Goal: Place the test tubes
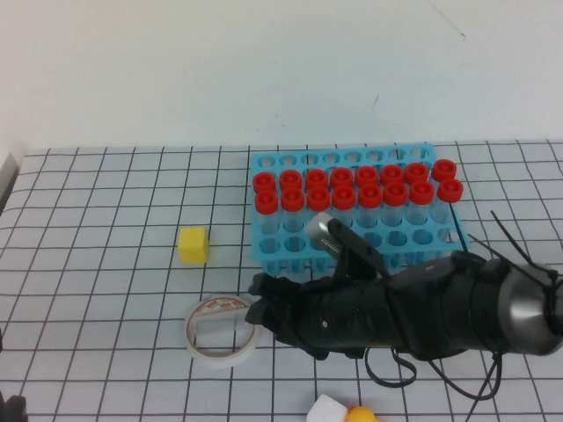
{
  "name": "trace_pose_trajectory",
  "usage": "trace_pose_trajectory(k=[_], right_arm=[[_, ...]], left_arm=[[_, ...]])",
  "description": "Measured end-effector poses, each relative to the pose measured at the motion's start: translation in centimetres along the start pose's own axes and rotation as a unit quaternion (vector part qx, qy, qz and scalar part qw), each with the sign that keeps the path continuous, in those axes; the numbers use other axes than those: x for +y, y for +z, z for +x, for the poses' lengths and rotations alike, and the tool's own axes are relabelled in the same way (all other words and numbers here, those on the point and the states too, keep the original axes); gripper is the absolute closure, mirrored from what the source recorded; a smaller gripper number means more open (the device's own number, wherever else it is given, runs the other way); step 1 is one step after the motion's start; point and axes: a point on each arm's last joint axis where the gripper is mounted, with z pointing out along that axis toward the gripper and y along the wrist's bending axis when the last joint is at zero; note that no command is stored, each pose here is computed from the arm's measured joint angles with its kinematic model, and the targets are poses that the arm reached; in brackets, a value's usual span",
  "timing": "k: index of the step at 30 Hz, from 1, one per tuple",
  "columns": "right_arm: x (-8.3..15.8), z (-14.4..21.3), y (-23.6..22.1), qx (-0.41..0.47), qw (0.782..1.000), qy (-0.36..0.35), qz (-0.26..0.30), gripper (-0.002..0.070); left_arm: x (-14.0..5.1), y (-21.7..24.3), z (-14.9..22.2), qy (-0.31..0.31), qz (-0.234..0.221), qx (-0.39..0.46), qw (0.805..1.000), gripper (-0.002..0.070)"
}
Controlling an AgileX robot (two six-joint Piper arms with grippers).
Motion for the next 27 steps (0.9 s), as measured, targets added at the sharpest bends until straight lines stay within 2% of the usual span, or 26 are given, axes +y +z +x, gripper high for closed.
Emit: trace_pose_trajectory(k=[4, 10, 27], right_arm=[[-0.18, -0.25, 0.0, -0.014, 1.0, -0.006, 0.01, 0.0281], [-0.3, -0.41, -0.01, -0.023, 1.0, -0.006, 0.017, 0.0225], [-0.29, -0.22, 0.89, -0.006, 1.0, -0.007, 0.01, 0.0216]], left_arm=[[-0.02, 0.0, 0.0, -0.002, 0.001, 0.0, 1.0, 0.0676], [-0.03, 0.0, 0.0, 0.0, 0.002, 0.0, 1.0, 0.0676], [-0.08, 0.0, 0.01, -0.002, 0.004, 0.001, 1.0, 0.0676]])
